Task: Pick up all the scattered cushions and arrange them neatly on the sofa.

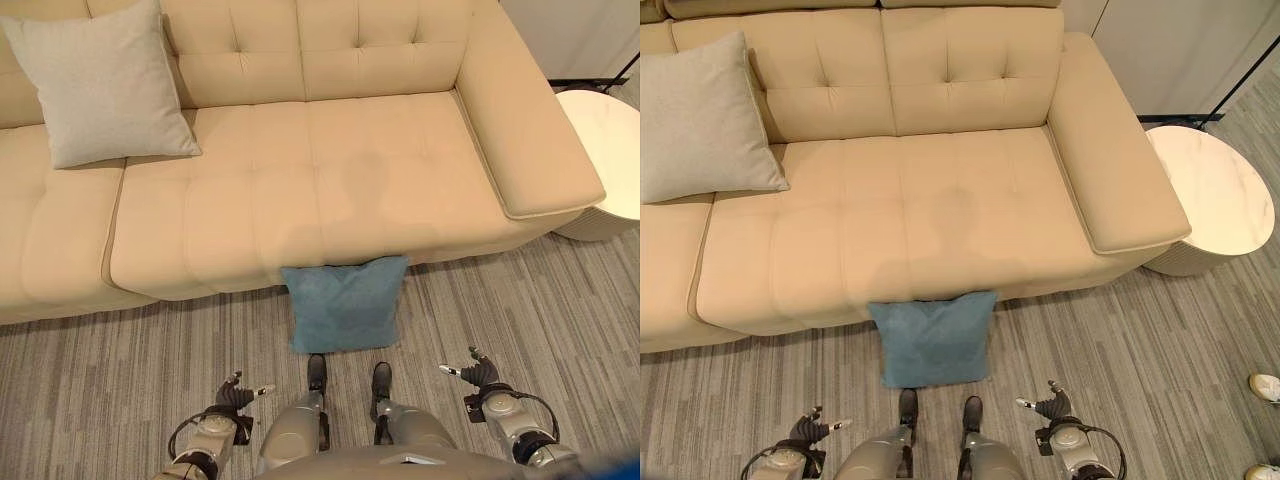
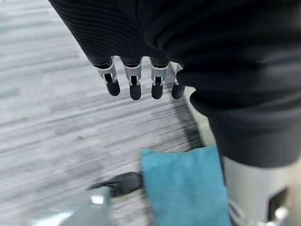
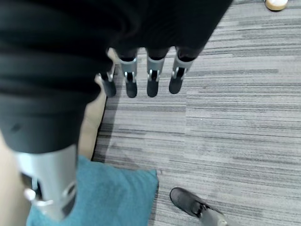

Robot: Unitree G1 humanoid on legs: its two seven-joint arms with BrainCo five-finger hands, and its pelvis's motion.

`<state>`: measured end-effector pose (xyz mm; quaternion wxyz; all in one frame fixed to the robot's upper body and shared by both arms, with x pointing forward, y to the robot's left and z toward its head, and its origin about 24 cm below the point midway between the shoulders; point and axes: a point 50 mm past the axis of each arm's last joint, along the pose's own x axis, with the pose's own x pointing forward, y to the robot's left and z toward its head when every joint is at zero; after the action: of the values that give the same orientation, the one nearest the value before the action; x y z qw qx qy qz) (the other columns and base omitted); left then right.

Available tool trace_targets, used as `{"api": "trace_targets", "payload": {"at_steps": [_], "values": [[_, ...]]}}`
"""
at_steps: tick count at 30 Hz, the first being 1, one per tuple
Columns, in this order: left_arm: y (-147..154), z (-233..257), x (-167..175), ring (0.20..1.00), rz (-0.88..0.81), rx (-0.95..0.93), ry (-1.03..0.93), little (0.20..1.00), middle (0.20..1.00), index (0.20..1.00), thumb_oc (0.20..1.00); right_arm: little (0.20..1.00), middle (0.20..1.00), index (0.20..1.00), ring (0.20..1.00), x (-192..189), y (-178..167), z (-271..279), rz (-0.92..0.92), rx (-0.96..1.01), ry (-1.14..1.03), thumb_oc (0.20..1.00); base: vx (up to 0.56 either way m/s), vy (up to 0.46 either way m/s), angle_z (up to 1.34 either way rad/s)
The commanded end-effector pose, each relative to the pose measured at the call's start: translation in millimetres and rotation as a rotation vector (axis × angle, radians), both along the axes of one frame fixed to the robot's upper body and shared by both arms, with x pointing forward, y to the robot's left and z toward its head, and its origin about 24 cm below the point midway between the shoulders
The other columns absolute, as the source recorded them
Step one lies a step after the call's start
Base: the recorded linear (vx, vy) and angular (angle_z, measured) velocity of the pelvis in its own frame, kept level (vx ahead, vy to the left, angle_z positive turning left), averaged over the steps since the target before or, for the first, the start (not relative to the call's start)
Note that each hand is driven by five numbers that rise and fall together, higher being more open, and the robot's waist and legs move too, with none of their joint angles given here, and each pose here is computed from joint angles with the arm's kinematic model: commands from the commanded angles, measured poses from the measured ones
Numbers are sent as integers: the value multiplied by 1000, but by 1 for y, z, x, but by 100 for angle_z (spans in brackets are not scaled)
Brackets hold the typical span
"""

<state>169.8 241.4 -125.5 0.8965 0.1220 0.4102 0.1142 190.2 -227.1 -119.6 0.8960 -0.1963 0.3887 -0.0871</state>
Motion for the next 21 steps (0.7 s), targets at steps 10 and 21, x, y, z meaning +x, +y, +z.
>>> {"api": "trace_targets", "payload": {"at_steps": [10, 21], "values": [[-9, 85, 116, 1000, 74, 8, -472, 1000, 1000, 1000, 1000, 1000, 1000, 1000, 1000, 121, 9, 112, -45, -28, -568, 1000, -125, -7, 8], [-6, 201, 195, 1000, 73, 56, -835, 1000, 1000, 1000, 1000, 1000, 1000, 1000, 1000, 191, 4, 241, -77, -141, -949, 1000, -20, -46, 4]]}}
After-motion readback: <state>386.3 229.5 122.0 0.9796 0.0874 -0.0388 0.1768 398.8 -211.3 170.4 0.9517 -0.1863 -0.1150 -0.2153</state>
